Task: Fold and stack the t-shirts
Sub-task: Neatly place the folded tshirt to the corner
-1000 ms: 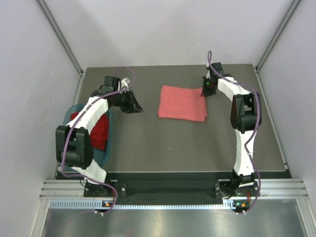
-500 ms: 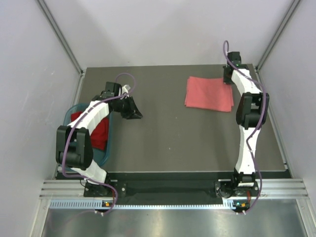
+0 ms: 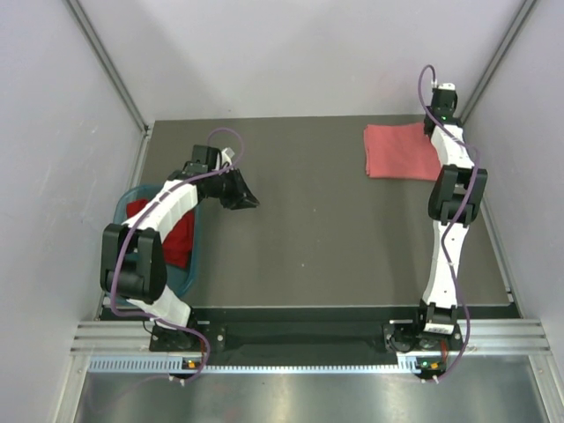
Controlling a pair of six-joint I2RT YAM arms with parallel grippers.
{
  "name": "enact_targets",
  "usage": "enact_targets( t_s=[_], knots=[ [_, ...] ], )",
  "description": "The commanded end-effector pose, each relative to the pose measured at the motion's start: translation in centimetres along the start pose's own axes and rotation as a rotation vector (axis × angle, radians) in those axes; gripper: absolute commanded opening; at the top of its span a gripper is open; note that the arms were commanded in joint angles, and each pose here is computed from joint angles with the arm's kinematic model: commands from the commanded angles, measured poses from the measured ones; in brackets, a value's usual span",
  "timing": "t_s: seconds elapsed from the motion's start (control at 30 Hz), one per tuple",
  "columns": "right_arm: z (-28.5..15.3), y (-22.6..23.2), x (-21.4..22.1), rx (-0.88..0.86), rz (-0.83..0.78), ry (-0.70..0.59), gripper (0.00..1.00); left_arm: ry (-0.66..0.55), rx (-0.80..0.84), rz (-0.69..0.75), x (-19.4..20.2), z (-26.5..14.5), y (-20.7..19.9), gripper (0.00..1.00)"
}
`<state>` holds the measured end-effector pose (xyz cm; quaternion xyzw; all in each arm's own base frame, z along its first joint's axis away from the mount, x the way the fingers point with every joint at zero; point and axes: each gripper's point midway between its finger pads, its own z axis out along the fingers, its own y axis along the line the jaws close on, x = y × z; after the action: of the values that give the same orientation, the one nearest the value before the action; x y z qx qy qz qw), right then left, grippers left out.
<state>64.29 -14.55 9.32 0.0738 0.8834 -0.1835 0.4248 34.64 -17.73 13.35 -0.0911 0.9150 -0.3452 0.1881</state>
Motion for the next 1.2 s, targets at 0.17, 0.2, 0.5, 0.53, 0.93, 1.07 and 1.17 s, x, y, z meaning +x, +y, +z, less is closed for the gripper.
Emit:
enact_targets(
  t_s=[0.17, 0.2, 0.5, 0.53, 0.93, 1.07, 1.17],
  knots=[
    [1.5, -4.6, -7.0, 0.133, 0.092, -0.285, 0.0, -0.023, 0.002, -0.007, -0.1, 1.2, -1.3, 0.22],
    [1.6, -5.0, -7.4, 0.142, 0.116, -0.303, 0.0, -0.023, 0.005, -0.005, -0.2, 1.3, -1.5, 0.22],
    [3.3, -5.4, -8.0, 0.164, 0.155, -0.372, 0.0, 0.009, -0.006, 0.023, -0.6, 2.4, -2.9, 0.22],
    [3.4, -5.4, -7.9, 0.165, 0.155, -0.371, 0.0, 0.021, -0.011, 0.019, -0.3, 2.7, -2.7, 0.22],
    [4.2, -7.1, -8.1, 0.223, 0.198, -0.423, 0.0, 0.044, -0.039, 0.027, -0.6, 3.0, -2.7, 0.22],
    [4.3, -7.1, -8.1, 0.214, 0.2, -0.425, 0.0, 0.047, -0.037, 0.026, -0.7, 3.1, -2.8, 0.22],
    [4.3, -7.2, -8.2, 0.215, 0.209, -0.429, 0.11, 0.048, -0.04, 0.029, -0.9, 3.0, -2.9, 0.22]
  ],
)
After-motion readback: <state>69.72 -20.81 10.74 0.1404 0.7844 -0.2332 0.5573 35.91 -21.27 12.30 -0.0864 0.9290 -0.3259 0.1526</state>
